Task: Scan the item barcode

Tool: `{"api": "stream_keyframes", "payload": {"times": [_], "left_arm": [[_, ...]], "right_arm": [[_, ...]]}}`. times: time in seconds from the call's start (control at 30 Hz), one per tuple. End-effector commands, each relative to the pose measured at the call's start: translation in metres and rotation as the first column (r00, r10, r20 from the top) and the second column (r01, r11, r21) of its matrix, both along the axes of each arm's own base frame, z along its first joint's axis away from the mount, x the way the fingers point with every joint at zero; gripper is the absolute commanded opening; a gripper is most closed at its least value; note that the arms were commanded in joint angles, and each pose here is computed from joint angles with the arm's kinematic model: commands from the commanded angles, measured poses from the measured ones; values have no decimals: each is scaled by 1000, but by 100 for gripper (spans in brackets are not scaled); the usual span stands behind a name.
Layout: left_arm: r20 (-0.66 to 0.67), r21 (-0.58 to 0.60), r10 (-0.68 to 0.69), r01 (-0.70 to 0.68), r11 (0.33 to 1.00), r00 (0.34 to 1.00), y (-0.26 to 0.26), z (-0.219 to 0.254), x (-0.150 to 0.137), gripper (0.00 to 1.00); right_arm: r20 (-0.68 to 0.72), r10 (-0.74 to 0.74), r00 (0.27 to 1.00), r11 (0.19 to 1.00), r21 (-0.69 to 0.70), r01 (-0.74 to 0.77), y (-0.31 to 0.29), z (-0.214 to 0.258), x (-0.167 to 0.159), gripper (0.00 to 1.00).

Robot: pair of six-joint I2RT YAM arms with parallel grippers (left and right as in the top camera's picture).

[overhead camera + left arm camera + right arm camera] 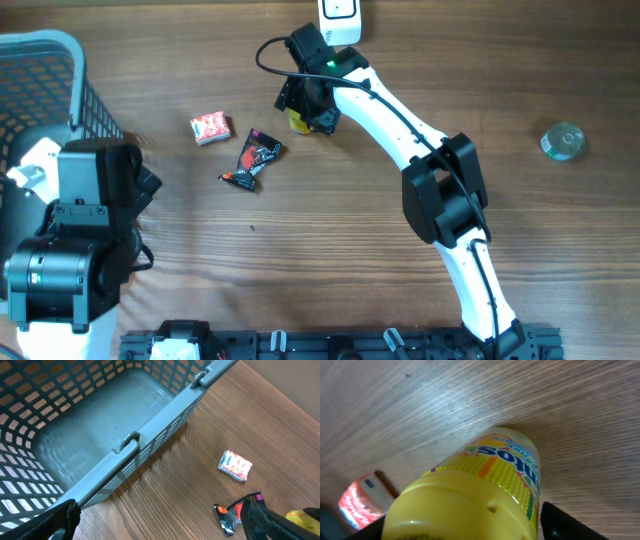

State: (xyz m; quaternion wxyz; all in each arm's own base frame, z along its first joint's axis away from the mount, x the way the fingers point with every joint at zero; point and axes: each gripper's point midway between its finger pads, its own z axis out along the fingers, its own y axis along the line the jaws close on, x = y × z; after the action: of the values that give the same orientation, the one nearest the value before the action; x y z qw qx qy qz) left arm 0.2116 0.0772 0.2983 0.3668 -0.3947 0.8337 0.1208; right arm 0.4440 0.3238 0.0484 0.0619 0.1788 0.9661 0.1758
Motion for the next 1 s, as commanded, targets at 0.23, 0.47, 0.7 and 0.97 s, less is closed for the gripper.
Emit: {"api": "stream_keyframes", "payload": {"times": [0.23,0.47,0.7,0.97], "left_arm": [[-3,0,-7,7,1000,1000,0,1,-1,100],[-3,0,-7,7,1000,1000,0,1,-1,100],[-3,0,-7,7,1000,1000,0,1,-1,100],[-3,0,-7,7,1000,1000,0,1,-1,100]], "right_arm": [[8,93,996,988,-127,-92,-19,-9,-5,64],[-30,130,991,970,-204,-134,-36,-13,-15,57],[-25,173,985,961,-215,-174,-38,-13,-14,89],[18,204,979,938,-289,-190,-55,-13,0,90]]}}
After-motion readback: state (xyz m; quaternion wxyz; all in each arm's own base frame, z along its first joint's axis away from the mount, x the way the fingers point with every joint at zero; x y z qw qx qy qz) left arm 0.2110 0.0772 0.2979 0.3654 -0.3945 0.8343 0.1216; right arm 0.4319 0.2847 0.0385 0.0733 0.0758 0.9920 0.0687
